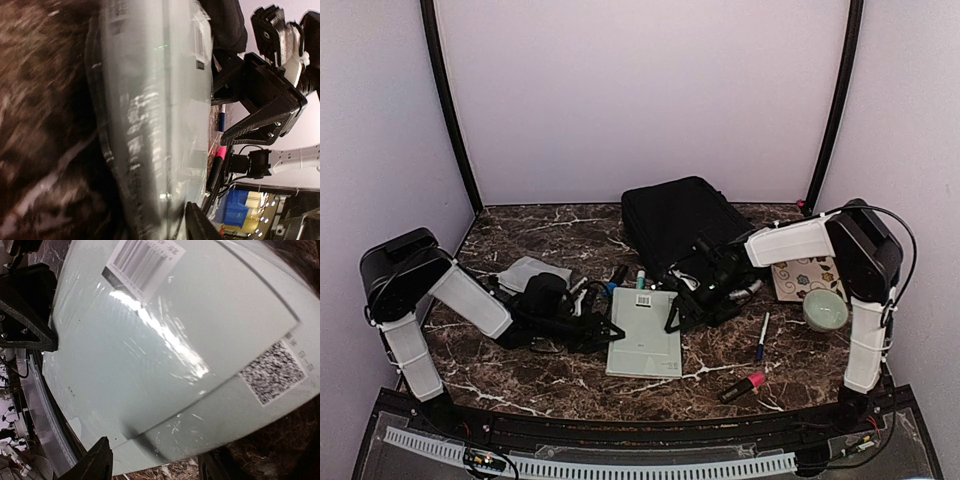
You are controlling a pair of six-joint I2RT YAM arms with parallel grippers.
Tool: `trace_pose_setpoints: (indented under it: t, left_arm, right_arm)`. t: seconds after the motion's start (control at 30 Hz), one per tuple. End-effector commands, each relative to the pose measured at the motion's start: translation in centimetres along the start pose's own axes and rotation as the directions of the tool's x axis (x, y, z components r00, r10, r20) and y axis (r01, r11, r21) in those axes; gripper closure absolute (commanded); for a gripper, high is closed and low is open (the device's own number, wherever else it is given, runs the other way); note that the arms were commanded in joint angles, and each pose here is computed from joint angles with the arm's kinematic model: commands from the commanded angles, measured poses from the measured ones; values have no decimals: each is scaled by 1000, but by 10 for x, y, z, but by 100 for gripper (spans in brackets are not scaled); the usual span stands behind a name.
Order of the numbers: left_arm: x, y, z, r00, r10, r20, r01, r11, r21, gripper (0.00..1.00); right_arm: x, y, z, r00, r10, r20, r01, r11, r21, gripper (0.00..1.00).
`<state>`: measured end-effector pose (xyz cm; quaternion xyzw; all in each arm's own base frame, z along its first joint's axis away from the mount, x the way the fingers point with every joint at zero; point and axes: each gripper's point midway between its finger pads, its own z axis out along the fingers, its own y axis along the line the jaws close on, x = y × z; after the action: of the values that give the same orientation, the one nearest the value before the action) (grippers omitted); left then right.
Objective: Pack the student bag
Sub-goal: Pick up the book at the center of the board, then pass from the left arm to the right
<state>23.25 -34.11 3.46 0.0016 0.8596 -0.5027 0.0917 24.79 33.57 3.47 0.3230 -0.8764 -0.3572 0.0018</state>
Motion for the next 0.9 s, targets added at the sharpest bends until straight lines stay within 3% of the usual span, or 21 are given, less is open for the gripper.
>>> trace_pose_setpoints:
  t: [0.0, 0.27, 0.47, 0.67, 0.73, 0.8, 0.87]
  left_arm:
    - [0, -22, -29, 998, 38, 53, -40, 998, 44, 76]
    - [-15, -56, -51, 981, 153, 116, -164, 981, 100, 100]
    - [-30, -99, -69, 955, 246, 167, -271, 951, 149, 100]
    - [-56, -158, -106, 864, 422, 275, -460, 883, 91, 100]
    - [-65, -175, -116, 833, 463, 303, -506, 859, 78, 100]
    - [-78, -197, -127, 791, 505, 345, -557, 828, 66, 100]
    - [-91, -215, -137, 745, 528, 408, -598, 800, 56, 100]
  right_arm:
    - [-1, -17, -9, 999, -43, 16, 40, 989, 140, 40]
    - [-40, 21, -72, 964, -224, 146, 192, 960, 204, 36]
    - [-58, 57, -120, 912, -316, 262, 296, 948, 116, 34]
    - [-103, 73, -210, 770, -423, 477, 337, 905, 259, 30]
    - [-117, 75, -234, 729, -467, 501, 338, 881, 330, 25]
    - [-127, 75, -256, 697, -475, 537, 316, 876, 365, 6]
    - [-132, 81, -271, 675, -429, 600, 324, 903, 281, 0]
